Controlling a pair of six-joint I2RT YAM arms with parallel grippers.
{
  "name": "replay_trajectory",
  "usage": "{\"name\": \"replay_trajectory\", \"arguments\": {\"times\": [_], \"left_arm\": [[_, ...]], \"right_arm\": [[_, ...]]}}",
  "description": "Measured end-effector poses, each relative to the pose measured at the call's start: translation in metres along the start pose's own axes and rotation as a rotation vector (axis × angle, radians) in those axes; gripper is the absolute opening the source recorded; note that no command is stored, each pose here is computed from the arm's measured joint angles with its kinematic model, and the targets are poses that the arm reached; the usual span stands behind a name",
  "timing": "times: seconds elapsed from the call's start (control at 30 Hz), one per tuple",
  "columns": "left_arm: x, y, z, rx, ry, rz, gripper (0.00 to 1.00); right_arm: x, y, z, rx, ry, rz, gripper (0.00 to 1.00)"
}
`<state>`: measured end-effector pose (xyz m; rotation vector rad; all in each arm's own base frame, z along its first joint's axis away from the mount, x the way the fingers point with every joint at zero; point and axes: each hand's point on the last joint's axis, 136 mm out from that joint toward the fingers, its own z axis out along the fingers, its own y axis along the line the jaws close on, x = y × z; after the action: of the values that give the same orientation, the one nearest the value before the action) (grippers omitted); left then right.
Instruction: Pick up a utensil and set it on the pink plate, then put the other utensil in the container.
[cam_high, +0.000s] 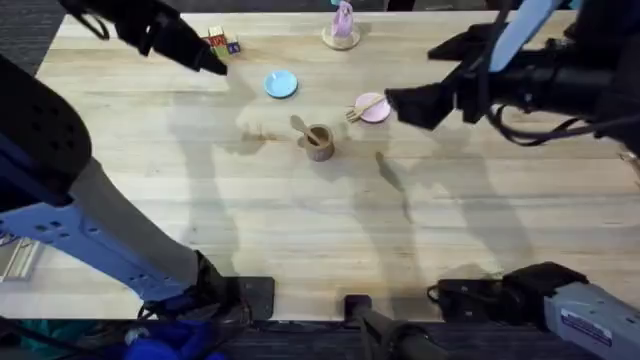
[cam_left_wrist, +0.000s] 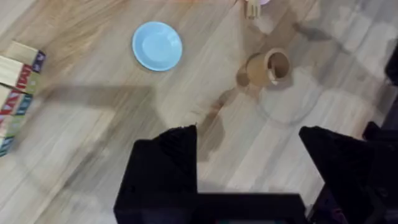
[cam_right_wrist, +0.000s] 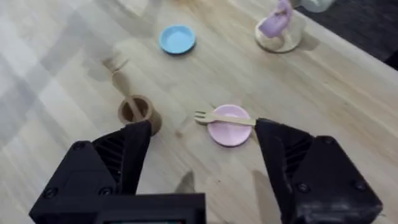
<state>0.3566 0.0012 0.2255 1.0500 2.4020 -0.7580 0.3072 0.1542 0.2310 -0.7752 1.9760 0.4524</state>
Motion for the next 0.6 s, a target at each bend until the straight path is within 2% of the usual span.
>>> {"name": "replay_trajectory", "arguments": {"times": [0.17, 0.3, 0.43, 0.6], "left_arm": [[-0.003, -0.006, 0.001, -0.038, 0.078, -0.018, 0.997], [-0.005, -0.014, -0.010, -0.089, 0.093, -0.035, 0.996], [-0.011, -0.034, -0.035, -0.176, 0.070, -0.028, 0.997], [-0.019, -0.069, -0.067, -0.289, 0.014, -0.022, 0.995]], "right_arm": [[-0.010, -0.021, -0.011, 0.058, -0.018, 0.024, 0.996], [-0.005, -0.032, -0.021, 0.086, 0.019, 0.065, 0.996], [0.010, -0.038, -0.031, 0.103, 0.089, 0.127, 0.996], [0.021, -0.046, -0.043, 0.128, 0.142, 0.186, 0.996]]}}
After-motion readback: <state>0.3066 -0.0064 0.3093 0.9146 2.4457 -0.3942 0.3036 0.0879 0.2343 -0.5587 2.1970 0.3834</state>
